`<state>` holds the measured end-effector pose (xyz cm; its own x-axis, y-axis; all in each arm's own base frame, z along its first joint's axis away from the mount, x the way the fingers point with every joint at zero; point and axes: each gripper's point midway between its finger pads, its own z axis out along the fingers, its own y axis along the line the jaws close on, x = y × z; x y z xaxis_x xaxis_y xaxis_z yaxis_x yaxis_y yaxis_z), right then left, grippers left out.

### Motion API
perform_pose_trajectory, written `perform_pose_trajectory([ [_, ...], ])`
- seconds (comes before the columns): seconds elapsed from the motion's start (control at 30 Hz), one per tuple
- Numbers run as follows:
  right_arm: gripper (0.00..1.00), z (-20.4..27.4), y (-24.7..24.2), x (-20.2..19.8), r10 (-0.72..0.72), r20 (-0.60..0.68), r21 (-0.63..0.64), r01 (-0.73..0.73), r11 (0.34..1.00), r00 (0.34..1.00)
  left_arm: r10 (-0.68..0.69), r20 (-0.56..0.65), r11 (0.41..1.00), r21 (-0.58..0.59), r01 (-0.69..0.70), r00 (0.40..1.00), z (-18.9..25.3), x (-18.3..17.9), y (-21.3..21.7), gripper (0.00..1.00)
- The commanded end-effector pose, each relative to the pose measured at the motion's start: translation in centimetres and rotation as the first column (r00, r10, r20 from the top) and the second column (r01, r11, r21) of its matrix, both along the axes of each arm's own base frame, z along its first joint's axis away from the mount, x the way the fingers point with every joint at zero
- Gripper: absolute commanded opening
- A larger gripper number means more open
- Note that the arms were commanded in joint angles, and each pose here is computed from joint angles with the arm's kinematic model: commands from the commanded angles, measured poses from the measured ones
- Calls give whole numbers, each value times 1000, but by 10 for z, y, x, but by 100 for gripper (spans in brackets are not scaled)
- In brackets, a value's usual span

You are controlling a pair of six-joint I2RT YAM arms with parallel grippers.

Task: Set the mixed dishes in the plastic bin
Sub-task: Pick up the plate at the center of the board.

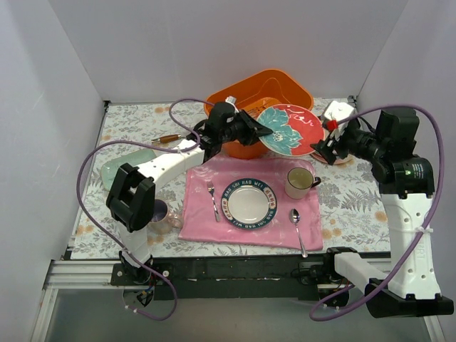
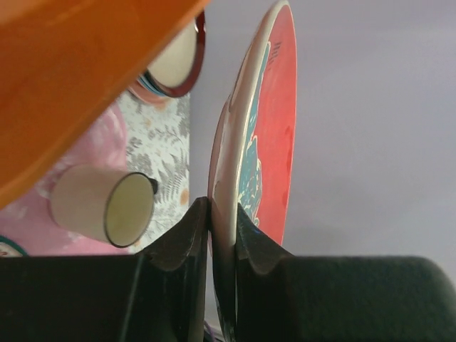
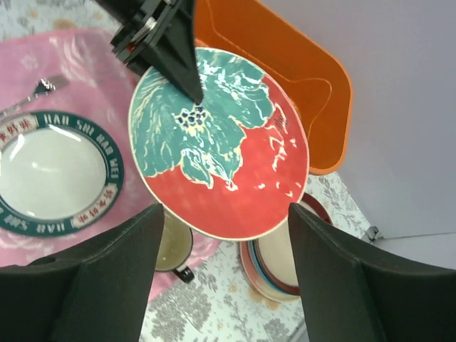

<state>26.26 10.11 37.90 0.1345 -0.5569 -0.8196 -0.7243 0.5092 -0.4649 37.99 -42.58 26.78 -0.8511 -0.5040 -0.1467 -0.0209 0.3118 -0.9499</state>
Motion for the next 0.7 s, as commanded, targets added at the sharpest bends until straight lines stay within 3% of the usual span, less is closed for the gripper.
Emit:
perform_pose_trajectory([
  [0.0,82,33,7,14,-95,-39,237,102,966,995,93,330,975,-222,-19,939,134,-17,38,0],
  [0.17,90,30,1,41,-222,-161,393,269,879,962,159,413,972,-224,-70,897,148,-27,64,0],
  [0.3,94,23,-2,59,-287,-341,526,435,731,895,188,453,970,-226,-91,871,151,-34,77,0],
  [0.43,91,2,8,73,-237,-529,549,541,637,815,226,480,960,-255,-111,848,158,-42,90,0],
  [0.67,91,-21,36,72,-25,-696,576,578,578,718,253,490,954,-270,-131,834,161,-52,103,0],
])
